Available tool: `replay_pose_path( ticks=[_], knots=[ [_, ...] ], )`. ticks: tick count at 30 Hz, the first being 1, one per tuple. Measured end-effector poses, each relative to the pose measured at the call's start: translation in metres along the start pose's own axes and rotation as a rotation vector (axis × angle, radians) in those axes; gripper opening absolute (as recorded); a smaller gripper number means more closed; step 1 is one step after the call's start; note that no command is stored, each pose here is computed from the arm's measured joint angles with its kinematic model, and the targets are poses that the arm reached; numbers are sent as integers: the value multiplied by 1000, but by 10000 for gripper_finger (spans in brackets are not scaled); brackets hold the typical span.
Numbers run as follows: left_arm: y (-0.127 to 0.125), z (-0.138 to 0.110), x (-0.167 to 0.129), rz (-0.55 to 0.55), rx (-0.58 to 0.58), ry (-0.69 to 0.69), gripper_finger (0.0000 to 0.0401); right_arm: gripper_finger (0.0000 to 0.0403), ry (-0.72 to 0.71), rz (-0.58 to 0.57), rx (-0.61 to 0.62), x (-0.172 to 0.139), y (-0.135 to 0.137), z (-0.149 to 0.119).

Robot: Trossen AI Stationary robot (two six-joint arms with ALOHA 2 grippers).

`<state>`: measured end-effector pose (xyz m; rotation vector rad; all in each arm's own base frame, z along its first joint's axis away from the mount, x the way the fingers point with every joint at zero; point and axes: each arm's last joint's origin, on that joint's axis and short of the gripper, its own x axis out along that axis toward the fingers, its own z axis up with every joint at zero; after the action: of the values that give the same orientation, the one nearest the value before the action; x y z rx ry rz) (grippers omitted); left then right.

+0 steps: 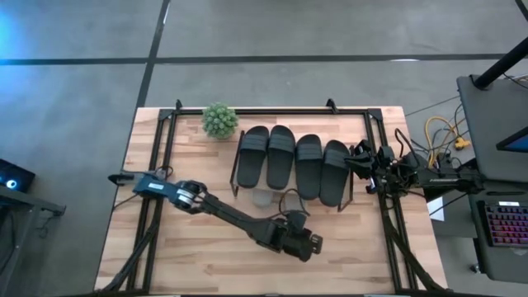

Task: Pick and place slides into the shelf
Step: Adjust the gray slipper below the shelf

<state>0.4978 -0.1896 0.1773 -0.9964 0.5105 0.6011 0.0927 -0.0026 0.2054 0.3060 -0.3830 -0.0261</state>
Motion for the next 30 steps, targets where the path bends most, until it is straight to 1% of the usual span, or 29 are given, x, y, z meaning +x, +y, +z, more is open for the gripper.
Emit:
replay_pose_path(
  ticks=[5,11,18,23,27,30],
  knots=[
    [4,12,10,17,-19,-13,4,38,0,0,0,0,0,0],
    [12,16,15,61,-8,-14,4,38,0,0,0,0,0,0],
    [14,16,15,78,0,-16,4,38,0,0,0,0,0,0],
    [28,13,21,136,27,-33,4,38,0,0,0,0,0,0],
    [38,11,26,166,0,-31,4,38,0,0,0,0,0,0],
    [40,10,27,175,-16,-34,4,38,0,0,0,0,0,0]
  ],
)
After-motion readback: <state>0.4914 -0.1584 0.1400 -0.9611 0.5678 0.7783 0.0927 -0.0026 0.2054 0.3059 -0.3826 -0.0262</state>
